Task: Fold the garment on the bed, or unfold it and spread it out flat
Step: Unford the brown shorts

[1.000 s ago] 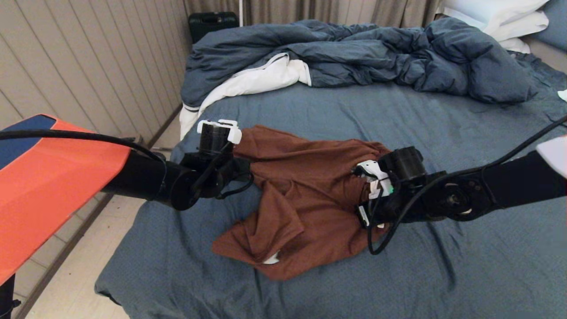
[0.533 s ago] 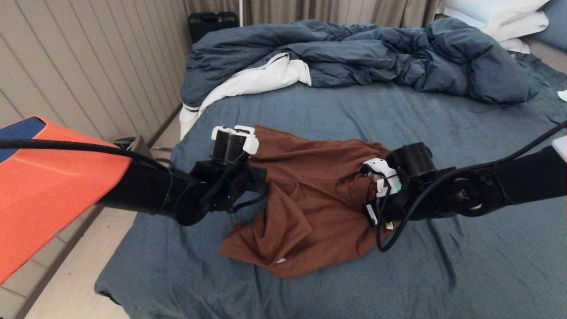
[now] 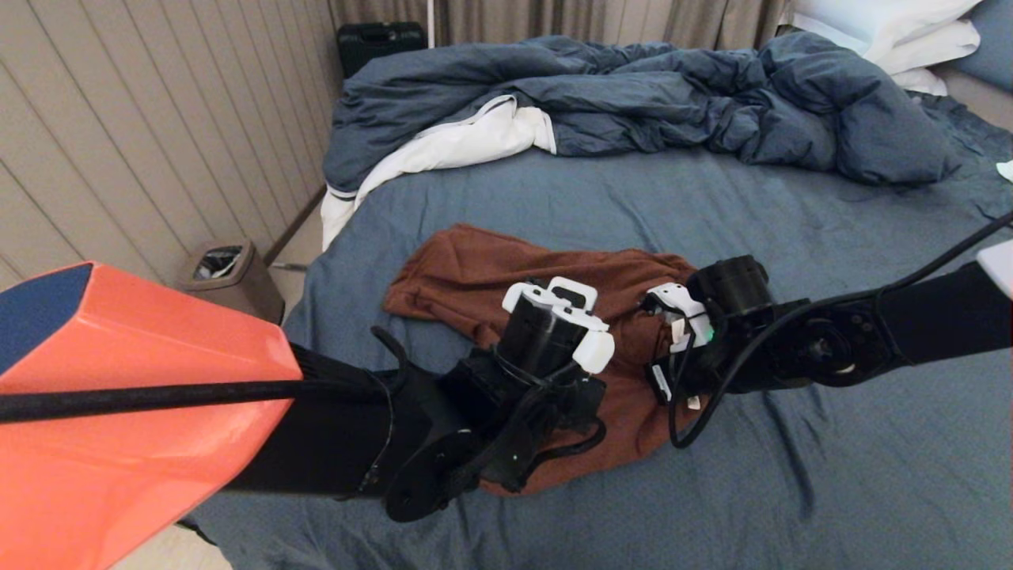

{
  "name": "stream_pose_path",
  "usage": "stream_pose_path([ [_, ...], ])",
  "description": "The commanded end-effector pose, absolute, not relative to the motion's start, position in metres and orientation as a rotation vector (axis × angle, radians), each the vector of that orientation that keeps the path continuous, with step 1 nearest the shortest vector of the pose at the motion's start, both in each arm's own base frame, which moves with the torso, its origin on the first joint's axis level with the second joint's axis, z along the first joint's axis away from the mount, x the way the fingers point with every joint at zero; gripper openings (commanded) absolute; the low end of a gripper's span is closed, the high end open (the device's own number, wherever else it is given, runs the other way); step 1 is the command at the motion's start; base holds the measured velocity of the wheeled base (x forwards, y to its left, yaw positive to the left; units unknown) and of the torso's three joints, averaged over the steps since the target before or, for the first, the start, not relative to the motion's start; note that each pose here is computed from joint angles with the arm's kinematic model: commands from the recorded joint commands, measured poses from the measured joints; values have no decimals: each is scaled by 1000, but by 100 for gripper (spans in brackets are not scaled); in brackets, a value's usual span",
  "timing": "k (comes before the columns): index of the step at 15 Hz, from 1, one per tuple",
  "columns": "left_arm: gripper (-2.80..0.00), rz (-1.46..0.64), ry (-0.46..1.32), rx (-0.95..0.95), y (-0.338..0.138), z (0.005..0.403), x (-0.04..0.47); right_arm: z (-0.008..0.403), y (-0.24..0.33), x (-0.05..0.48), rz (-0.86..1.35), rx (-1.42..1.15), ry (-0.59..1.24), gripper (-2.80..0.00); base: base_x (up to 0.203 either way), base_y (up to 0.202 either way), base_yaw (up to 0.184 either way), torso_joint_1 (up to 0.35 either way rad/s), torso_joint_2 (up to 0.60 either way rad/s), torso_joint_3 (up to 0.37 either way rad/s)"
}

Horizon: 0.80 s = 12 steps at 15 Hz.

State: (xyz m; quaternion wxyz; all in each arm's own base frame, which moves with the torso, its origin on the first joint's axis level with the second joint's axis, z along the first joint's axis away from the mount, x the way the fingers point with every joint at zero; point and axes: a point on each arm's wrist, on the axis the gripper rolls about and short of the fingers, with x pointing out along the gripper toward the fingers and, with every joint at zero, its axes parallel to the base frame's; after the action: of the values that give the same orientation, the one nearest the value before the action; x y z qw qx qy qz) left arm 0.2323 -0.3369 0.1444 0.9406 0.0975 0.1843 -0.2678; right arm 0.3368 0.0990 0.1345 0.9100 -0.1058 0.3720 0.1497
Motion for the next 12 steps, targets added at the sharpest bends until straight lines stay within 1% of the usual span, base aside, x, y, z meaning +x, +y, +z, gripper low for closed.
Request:
stream_pose_path([
  [1,-280,-572,421,225,-342,131,222,131,100,338,311,-220,775,-280,0,0,0,0,0,0],
  [4,-280,-554,479,244,-343,106,230,131,101,338,313,-220,775,-280,0,0,0,0,0,0],
  [7,-280,-472,515,243,-328,88,260,131,101,338,314,-221,775,-280,0,0,0,0,0,0],
  [10,-280,-373,528,214,-301,83,302,129,100,339,311,-222,779,-280,0,0,0,0,0,0],
  [12,-280,-307,524,171,-273,87,337,128,101,339,312,-225,782,-280,0,0,0,0,0,0],
])
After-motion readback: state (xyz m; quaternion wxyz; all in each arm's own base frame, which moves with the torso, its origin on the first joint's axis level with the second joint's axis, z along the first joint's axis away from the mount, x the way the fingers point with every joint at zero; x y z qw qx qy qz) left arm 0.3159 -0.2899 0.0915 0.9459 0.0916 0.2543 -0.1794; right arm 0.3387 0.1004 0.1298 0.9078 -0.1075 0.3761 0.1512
